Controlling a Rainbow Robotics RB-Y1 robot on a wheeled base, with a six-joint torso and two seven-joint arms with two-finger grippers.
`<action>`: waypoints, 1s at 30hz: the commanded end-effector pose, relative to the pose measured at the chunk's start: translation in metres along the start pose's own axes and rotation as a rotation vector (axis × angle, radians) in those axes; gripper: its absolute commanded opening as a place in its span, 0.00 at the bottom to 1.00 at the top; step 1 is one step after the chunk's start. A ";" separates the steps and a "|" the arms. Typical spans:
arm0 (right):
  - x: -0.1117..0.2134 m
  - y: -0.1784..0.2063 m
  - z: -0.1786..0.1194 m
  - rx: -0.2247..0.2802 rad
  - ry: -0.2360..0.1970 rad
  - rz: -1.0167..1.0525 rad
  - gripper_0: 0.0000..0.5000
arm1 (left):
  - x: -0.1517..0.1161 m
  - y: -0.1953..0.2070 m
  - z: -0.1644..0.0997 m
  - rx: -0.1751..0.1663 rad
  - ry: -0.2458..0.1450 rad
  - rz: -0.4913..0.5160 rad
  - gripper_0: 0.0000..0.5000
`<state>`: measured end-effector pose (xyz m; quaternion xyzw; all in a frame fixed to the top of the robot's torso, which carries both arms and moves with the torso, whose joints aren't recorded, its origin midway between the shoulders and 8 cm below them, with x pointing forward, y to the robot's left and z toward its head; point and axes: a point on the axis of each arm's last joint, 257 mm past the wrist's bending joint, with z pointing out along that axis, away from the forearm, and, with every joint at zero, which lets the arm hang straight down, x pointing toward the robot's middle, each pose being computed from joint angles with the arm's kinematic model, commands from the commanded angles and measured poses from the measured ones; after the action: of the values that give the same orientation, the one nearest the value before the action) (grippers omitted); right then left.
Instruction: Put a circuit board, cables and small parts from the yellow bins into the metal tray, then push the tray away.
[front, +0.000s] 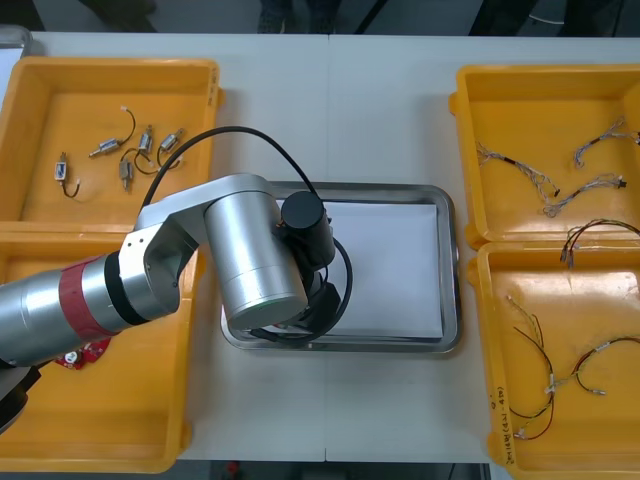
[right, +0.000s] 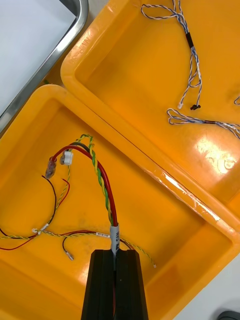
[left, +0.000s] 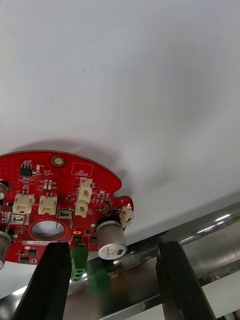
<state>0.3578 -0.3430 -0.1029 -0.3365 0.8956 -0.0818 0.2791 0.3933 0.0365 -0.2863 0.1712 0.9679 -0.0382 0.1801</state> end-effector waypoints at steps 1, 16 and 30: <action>-0.008 -0.005 -0.011 0.047 -0.001 -0.087 0.00 | -0.023 -0.016 -0.030 0.035 -0.076 -0.051 1.00; -0.016 -0.002 -0.010 0.039 -0.011 -0.103 0.00 | -0.045 0.058 -0.127 -0.075 -0.114 -0.183 1.00; -0.059 0.021 -0.005 0.018 -0.045 -0.236 0.00 | -0.078 0.120 -0.170 -0.044 -0.158 -0.326 1.00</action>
<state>0.3725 -0.2994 -0.0978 -0.3996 0.8682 -0.0815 0.2827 0.4308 0.1216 -0.1303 0.0383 0.9704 -0.0590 0.2311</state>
